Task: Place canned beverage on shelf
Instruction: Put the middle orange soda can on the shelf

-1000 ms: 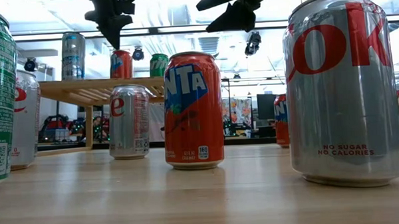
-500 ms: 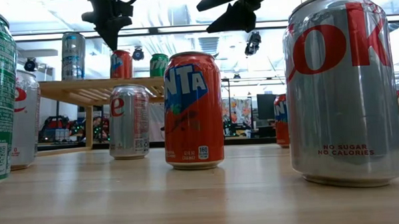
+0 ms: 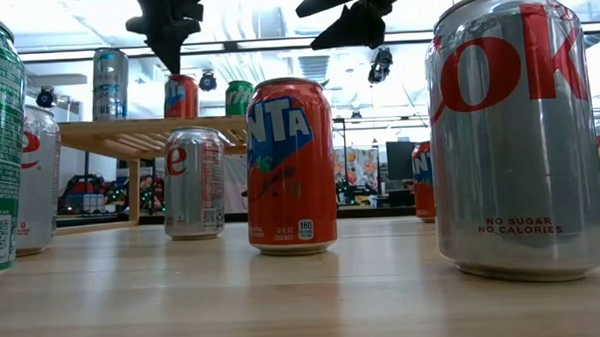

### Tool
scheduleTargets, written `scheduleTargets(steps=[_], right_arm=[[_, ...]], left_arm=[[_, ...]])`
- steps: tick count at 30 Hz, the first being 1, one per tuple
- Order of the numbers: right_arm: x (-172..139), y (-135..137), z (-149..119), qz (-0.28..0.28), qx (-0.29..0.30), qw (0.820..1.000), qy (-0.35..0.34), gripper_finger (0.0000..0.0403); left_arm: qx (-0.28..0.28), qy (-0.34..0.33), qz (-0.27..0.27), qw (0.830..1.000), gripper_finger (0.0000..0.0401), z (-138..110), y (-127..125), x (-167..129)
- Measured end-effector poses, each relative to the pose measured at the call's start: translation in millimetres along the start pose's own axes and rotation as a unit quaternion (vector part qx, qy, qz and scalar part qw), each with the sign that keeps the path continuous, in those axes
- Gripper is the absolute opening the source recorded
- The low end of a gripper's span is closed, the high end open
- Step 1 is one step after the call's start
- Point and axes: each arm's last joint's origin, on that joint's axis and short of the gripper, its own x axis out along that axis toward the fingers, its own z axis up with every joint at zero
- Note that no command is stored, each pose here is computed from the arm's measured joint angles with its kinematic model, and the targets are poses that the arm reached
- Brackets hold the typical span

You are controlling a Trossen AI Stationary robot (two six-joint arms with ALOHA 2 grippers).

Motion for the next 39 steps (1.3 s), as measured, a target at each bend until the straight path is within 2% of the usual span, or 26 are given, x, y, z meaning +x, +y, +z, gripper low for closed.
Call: scheduleTargets(steps=[39], right_arm=[[-0.1, 0.5, -1.6, 0.000, 0.000, 1.000, 0.008, 0.0364]], left_arm=[[0.014, -0.003, -0.011, 1.000, 0.0000, -1.8, -9.6, -6.4]])
